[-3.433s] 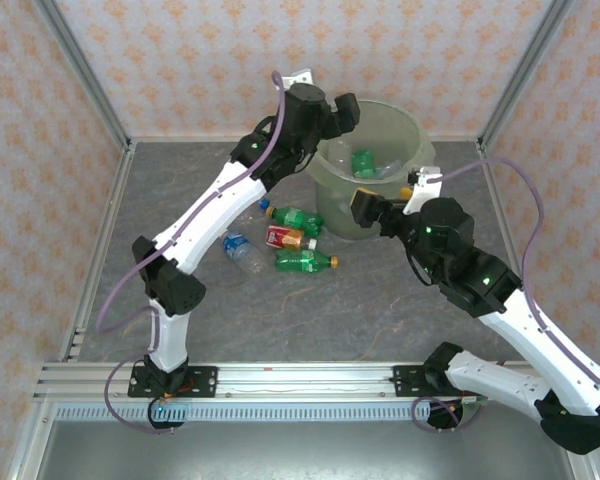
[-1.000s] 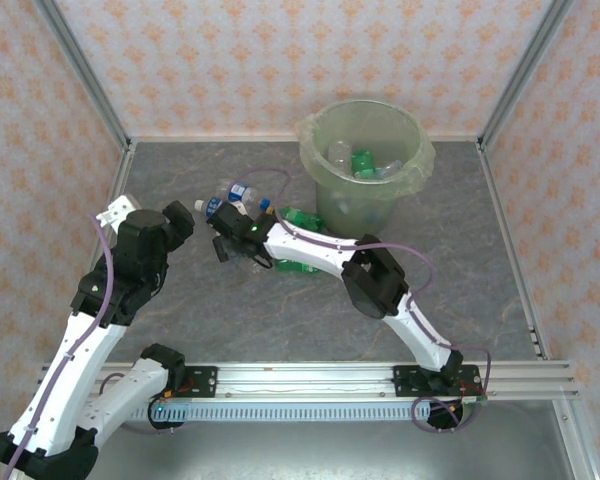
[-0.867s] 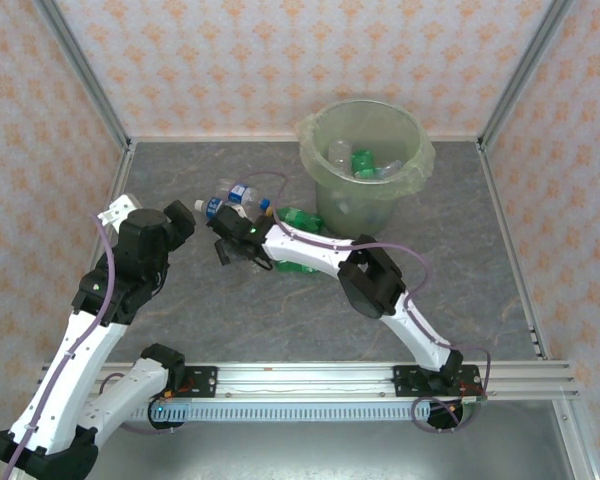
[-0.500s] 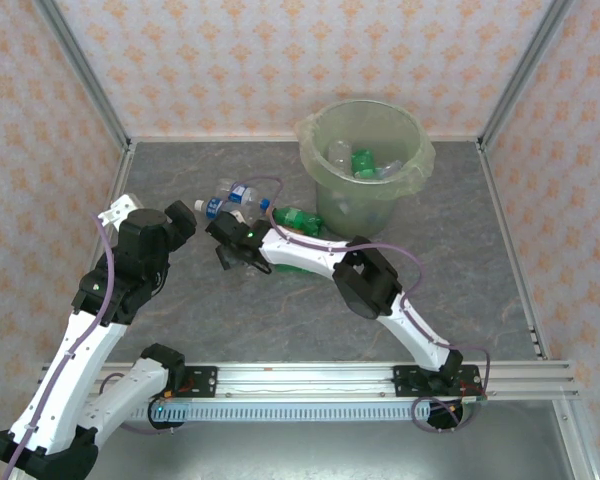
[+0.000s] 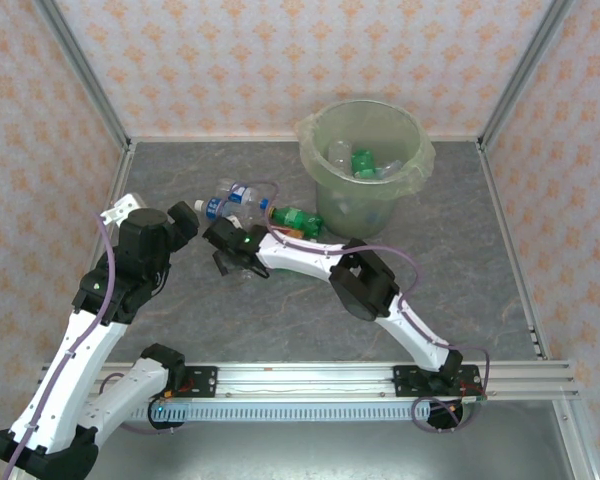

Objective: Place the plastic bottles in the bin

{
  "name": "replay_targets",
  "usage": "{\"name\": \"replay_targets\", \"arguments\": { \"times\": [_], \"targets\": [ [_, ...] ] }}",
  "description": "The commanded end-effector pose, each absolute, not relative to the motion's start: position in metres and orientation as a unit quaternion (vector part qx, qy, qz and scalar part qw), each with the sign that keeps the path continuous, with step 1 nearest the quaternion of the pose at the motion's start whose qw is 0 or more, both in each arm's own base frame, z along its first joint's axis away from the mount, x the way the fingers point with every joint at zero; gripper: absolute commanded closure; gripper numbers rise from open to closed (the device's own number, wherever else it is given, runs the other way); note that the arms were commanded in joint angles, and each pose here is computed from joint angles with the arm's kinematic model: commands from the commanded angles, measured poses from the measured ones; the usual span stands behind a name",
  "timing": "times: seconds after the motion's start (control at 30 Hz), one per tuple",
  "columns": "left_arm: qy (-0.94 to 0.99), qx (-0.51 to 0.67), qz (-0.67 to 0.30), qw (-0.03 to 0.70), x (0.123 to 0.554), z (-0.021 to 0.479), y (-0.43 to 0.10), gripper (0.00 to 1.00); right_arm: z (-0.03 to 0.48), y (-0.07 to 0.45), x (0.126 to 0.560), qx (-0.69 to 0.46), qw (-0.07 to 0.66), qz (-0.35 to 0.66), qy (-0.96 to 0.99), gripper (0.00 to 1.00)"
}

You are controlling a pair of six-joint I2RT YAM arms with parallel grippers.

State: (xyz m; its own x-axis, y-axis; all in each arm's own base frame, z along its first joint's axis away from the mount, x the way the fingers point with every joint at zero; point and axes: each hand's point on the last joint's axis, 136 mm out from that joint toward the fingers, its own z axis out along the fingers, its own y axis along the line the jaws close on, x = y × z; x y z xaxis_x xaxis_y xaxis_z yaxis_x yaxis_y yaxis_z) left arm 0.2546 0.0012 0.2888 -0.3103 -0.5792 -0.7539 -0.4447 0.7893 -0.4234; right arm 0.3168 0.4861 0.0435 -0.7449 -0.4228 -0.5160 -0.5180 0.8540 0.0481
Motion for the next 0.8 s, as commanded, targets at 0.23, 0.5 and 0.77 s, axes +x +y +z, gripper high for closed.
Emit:
{"name": "replay_targets", "arguments": {
  "times": [0.23,0.5,0.77],
  "targets": [
    [0.806,-0.312,-0.071,0.498,0.253,0.291,0.002,0.01,0.047,0.485,0.311,-0.252,0.254,0.088,0.929,0.45],
    [0.785,-0.309,-0.06,0.534,0.252,0.317,0.01,0.01,0.112,0.485,0.314,-0.223,0.309,0.12,0.917,0.46],
    [0.755,-0.31,-0.05,0.576,0.249,0.353,0.021,0.01,0.202,0.479,0.32,-0.176,0.38,0.179,0.89,0.48]
  ]
}}
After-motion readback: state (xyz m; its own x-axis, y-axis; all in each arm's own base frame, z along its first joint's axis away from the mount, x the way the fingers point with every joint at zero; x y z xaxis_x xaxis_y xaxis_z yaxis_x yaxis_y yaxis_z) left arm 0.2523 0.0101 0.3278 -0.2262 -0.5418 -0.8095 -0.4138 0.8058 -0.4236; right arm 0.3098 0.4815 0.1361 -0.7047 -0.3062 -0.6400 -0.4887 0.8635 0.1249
